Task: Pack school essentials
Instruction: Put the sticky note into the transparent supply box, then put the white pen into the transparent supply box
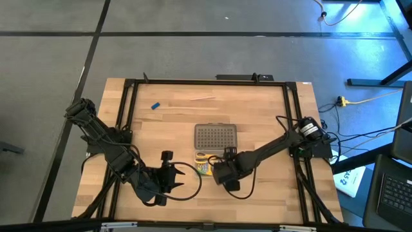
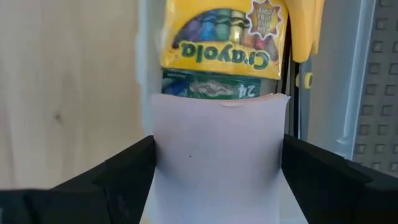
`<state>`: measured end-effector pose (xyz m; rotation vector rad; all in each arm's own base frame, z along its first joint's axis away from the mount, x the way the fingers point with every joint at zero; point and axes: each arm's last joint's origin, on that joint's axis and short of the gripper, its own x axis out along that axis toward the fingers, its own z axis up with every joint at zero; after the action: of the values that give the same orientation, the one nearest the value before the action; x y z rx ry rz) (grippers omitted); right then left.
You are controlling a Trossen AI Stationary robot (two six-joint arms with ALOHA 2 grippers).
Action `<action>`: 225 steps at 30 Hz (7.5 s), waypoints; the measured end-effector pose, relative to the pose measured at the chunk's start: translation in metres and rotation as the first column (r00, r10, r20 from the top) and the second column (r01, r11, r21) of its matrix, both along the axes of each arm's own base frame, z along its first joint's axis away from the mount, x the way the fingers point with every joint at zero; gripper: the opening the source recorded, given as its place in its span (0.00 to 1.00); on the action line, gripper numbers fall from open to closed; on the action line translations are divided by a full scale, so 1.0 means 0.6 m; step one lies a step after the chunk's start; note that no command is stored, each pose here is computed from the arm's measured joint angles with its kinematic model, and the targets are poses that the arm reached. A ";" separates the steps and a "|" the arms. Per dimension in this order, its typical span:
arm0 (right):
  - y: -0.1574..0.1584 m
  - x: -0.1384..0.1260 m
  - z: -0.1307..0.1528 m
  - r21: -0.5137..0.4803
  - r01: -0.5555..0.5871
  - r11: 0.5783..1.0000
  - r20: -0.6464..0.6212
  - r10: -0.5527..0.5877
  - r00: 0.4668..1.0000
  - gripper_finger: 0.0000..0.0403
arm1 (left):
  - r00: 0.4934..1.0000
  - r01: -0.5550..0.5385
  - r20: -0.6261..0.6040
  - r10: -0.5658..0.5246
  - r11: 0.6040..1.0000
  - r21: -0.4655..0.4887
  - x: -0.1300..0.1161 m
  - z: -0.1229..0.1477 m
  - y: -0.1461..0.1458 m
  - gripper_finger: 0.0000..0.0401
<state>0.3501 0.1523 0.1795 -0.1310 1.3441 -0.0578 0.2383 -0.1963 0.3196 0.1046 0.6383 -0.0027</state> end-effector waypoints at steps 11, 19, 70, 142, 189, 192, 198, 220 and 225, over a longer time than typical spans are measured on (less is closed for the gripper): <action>-0.009 0.003 -0.005 0.013 -0.011 1.000 -0.011 0.012 1.000 0.85 | 1.000 0.000 0.000 0.000 1.000 0.000 0.000 0.000 0.000 0.37; -0.009 0.005 -0.005 0.009 -0.016 1.000 -0.002 0.016 1.000 0.94 | 1.000 0.000 0.000 0.000 1.000 0.000 0.000 0.000 0.000 0.37; -0.085 0.059 0.189 -0.167 -0.106 0.980 0.096 0.123 0.988 0.98 | 1.000 0.000 0.000 0.000 1.000 0.000 0.000 0.000 0.000 0.37; -0.619 0.088 0.048 0.109 0.096 0.989 0.152 -0.112 0.982 0.71 | 0.886 -0.463 -0.038 0.462 0.886 -0.013 -0.183 0.013 0.229 0.37; -0.710 0.070 -0.055 0.102 -0.054 0.993 0.140 0.039 0.989 0.71 | 0.815 -0.580 -0.033 0.579 0.815 -0.011 -0.172 0.014 0.259 0.37; -0.713 0.067 -0.067 0.114 -0.064 0.991 0.123 0.050 0.991 0.71 | 0.815 -0.579 -0.033 0.579 0.815 -0.010 -0.172 0.014 0.259 0.37; -0.716 0.070 -0.077 0.101 -0.066 0.993 0.116 0.054 0.992 0.71 | 0.815 -0.579 -0.033 0.579 0.815 -0.010 -0.172 0.014 0.259 0.37; -0.716 0.072 -0.080 0.089 -0.062 0.994 0.117 0.052 0.992 0.28 | 0.815 -0.580 -0.032 0.579 0.815 -0.011 -0.172 0.014 0.259 0.37; -0.716 0.072 -0.081 0.088 -0.062 0.994 0.116 0.051 0.992 0.20 | 0.815 -0.579 -0.033 0.579 0.815 -0.010 -0.172 0.014 0.259 0.37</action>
<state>0.3934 -0.2774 0.1311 -0.0876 1.2260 0.0434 0.1354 -0.0410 0.3277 -0.1155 0.6784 0.5860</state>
